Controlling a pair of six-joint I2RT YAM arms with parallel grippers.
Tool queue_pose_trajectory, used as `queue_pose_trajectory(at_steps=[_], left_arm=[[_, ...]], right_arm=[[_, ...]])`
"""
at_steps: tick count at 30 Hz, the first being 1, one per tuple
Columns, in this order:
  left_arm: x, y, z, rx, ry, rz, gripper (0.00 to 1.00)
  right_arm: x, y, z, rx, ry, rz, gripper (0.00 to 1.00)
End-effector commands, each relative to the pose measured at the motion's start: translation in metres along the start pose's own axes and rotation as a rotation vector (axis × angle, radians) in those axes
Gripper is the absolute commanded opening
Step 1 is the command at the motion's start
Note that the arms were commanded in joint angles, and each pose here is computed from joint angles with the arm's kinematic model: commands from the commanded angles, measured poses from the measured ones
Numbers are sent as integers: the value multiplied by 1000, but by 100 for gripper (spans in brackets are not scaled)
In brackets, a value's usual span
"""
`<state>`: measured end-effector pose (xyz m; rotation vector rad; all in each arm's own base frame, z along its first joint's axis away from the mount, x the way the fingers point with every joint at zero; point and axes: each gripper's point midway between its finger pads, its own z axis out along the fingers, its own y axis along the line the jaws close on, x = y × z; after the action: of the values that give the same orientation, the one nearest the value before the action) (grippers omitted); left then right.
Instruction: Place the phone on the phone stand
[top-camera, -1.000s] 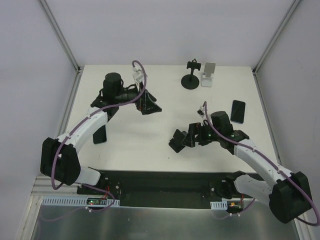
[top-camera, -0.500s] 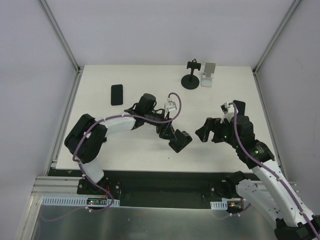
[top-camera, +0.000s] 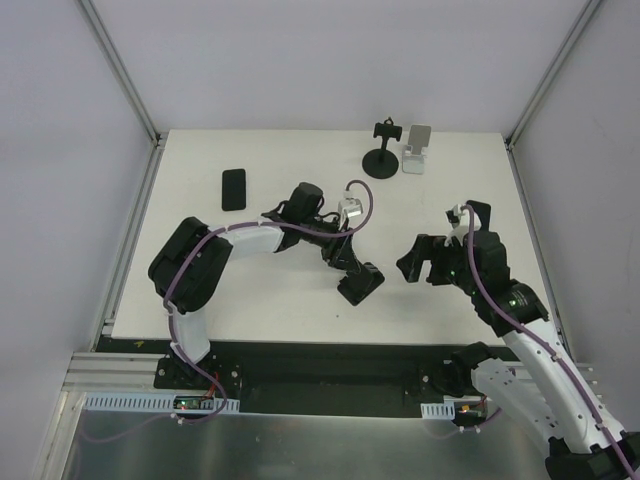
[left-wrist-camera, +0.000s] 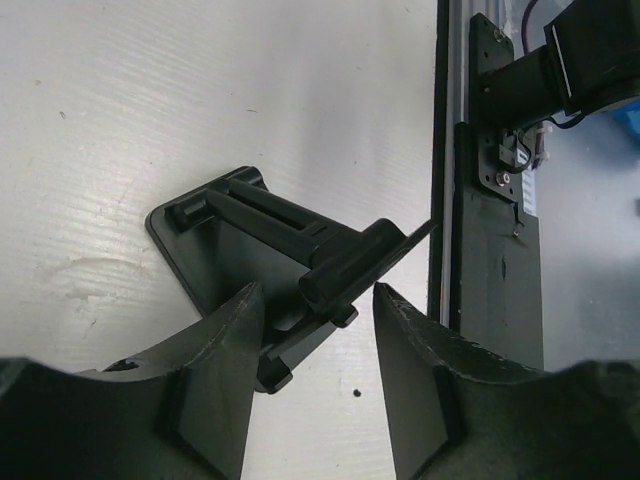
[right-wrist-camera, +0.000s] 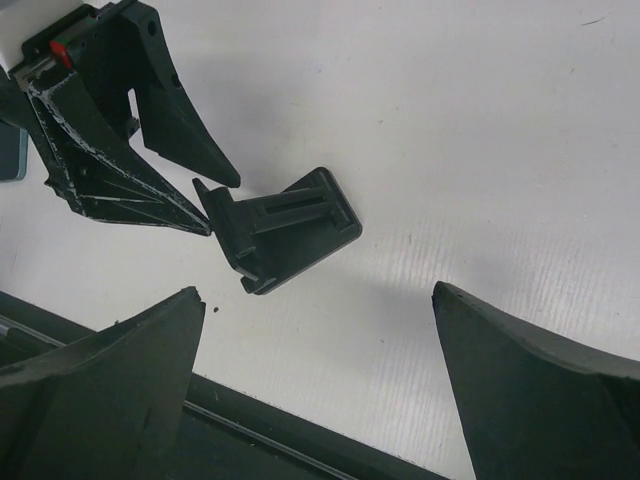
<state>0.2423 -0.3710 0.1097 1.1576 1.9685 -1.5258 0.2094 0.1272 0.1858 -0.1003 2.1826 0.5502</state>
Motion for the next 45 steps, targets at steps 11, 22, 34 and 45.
queue_pose_trajectory(at_steps=[11, 22, 34, 45], left_arm=[[-9, 1, 16, -25, -5, -88, 21], [-7, 2, 25, -3, 13, -134, 0], [8, -5, 48, 35, 87, -287, 0], [0, -13, 45, 47, 71, -254, 14]], right_arm=[[-5, -20, 8, 99, -28, 64, 99], [5, -28, 26, 118, 31, 78, 100], [9, -27, 35, 104, 71, 77, 100], [-14, -81, 29, 310, -4, 276, 100]])
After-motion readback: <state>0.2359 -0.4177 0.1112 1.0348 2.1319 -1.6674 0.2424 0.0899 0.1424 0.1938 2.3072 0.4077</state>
